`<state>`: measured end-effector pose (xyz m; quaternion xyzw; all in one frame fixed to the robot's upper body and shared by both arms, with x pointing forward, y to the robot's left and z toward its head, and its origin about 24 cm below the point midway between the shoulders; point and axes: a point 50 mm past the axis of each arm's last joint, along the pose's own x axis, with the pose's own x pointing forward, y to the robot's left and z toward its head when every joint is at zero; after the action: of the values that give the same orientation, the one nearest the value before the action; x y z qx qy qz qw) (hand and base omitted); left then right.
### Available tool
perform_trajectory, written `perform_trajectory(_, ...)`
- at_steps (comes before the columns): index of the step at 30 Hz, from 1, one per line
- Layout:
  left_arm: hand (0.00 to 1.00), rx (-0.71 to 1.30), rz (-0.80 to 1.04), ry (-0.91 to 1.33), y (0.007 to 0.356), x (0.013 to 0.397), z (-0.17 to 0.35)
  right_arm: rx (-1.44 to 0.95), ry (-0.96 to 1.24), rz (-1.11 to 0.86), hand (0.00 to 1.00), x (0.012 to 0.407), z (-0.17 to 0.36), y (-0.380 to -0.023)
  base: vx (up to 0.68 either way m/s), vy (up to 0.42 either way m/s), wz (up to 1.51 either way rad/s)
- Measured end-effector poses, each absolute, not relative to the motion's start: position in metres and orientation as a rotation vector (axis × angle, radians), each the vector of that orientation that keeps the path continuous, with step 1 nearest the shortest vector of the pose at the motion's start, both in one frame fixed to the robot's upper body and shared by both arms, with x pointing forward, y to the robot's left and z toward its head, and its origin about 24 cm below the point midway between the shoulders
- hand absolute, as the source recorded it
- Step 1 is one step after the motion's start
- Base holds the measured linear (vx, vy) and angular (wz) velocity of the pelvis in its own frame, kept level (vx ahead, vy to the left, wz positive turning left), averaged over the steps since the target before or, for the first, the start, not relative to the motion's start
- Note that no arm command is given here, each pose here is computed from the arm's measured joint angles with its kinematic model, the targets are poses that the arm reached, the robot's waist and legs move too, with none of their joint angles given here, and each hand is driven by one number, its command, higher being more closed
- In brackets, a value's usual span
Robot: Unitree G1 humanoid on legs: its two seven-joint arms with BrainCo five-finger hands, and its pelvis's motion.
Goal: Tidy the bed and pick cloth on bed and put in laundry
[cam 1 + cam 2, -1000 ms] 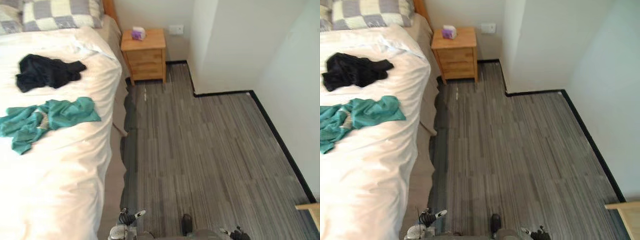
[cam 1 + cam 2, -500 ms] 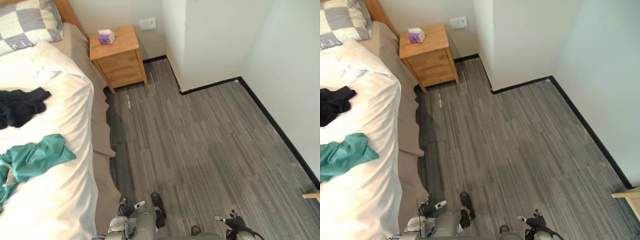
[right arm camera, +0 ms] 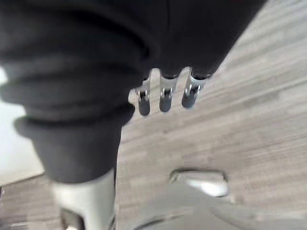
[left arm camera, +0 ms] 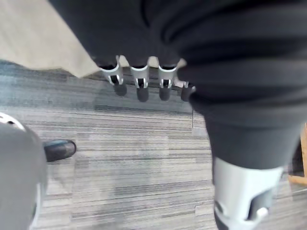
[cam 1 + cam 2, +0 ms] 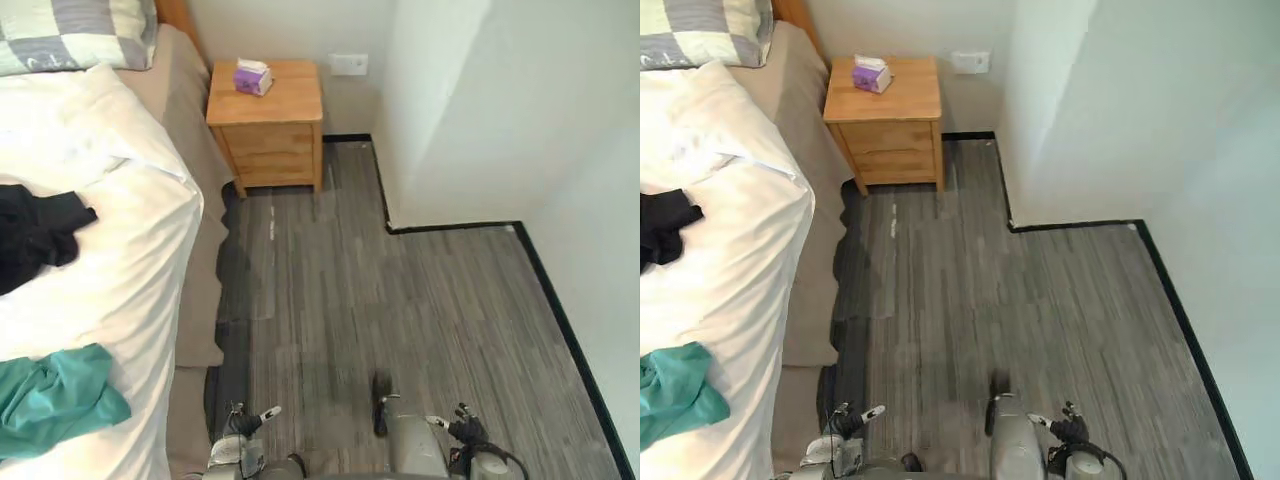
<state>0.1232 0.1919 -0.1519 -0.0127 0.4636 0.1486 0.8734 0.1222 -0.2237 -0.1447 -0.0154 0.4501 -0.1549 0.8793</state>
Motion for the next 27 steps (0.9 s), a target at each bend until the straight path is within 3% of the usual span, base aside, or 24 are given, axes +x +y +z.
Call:
perform_trajectory(8,0.00,-0.140,0.400,0.947,0.186,0.117,-0.152,-0.085,0.961,-0.282,0.00,0.116,-0.145,-0.230,0.56,-0.433,0.09)
perform_trajectory(15,0.00,-0.151,0.403,0.922,0.186,0.122,-0.150,-0.087,1.001,-0.270,0.00,0.111,-0.149,-0.227,0.55,-0.159,0.36)
perform_trajectory(21,0.00,-0.113,0.399,0.990,0.197,0.109,-0.155,-0.077,1.060,-0.236,0.00,0.098,-0.157,-0.212,0.61,0.018,1.35)
perform_trajectory(27,0.00,-0.082,0.368,1.039,0.194,0.099,-0.160,-0.104,0.993,-0.215,0.00,0.111,-0.150,-0.213,0.50,-0.188,1.60)
